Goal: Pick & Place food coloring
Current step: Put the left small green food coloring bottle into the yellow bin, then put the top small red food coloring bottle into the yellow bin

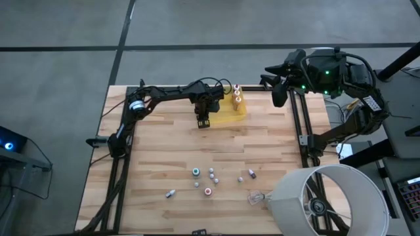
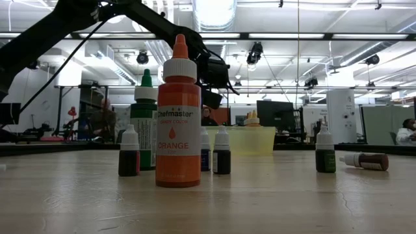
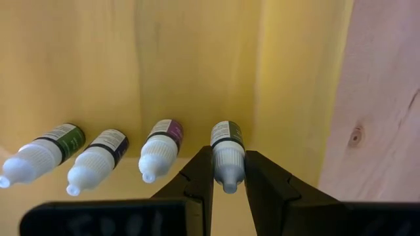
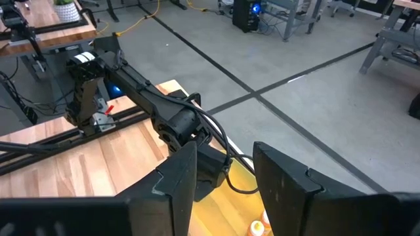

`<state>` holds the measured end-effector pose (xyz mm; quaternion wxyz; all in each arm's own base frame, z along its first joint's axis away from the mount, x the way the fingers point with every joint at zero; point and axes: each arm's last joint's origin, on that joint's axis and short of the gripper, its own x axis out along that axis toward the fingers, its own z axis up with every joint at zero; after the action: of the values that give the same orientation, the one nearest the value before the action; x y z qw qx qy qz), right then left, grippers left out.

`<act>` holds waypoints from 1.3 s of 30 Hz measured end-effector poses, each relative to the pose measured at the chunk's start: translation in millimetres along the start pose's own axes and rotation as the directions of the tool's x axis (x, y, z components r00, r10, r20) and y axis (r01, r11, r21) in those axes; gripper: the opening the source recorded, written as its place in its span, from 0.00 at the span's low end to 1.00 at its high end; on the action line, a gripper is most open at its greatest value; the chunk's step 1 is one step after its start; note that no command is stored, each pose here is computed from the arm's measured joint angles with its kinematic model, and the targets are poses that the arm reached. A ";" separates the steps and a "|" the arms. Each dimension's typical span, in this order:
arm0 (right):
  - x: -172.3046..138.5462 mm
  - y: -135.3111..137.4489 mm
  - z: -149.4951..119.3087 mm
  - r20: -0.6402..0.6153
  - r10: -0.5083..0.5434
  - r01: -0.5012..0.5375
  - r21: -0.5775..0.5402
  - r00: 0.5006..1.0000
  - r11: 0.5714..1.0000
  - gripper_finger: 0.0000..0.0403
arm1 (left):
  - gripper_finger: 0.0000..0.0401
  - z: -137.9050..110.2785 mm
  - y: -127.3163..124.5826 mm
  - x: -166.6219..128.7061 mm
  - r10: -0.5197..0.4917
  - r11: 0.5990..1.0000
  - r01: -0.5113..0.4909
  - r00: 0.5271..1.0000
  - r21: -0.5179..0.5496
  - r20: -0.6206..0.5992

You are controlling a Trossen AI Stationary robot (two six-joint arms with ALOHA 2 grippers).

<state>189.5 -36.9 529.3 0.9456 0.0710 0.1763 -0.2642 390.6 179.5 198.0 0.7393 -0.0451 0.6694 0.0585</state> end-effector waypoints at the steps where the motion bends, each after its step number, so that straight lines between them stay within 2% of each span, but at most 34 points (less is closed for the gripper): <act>1: 0.0 0.0 0.0 0.000 0.000 0.000 0.000 1.000 1.000 0.35 | 0.13 0.0 0.0 0.0 0.000 1.000 0.000 1.000 0.000 0.000; 5: 0.0 0.0 0.0 0.000 0.000 0.000 0.000 1.000 1.000 0.34 | 0.15 0.1 -0.2 -0.1 -0.004 1.000 0.004 1.000 0.000 0.001; 13: 0.0 0.0 0.0 0.000 0.000 0.000 0.000 1.000 1.000 0.36 | 0.27 0.1 -0.2 -0.1 -0.004 1.000 0.004 1.000 -0.018 0.001; 22: 0.0 0.0 0.0 0.000 0.000 0.000 -0.004 1.000 1.000 0.35 | 0.28 1.7 -1.0 -9.9 0.006 1.000 -0.006 1.000 -0.019 -0.008; 34: 0.0 0.1 0.1 0.001 0.000 0.000 -0.022 1.000 1.000 0.36 | 0.28 16.7 -0.6 -63.1 0.039 0.999 -0.036 0.994 -0.022 0.105; 39: 0.0 0.1 -0.1 -0.001 0.000 0.000 -0.027 1.000 1.000 0.38 | 0.28 23.6 -16.2 -101.8 0.015 1.000 -0.013 0.982 -0.012 0.188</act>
<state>189.6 -36.8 529.1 0.9464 0.0582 0.1803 -0.2615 406.3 164.3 301.5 0.7984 -0.0387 0.5967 0.0712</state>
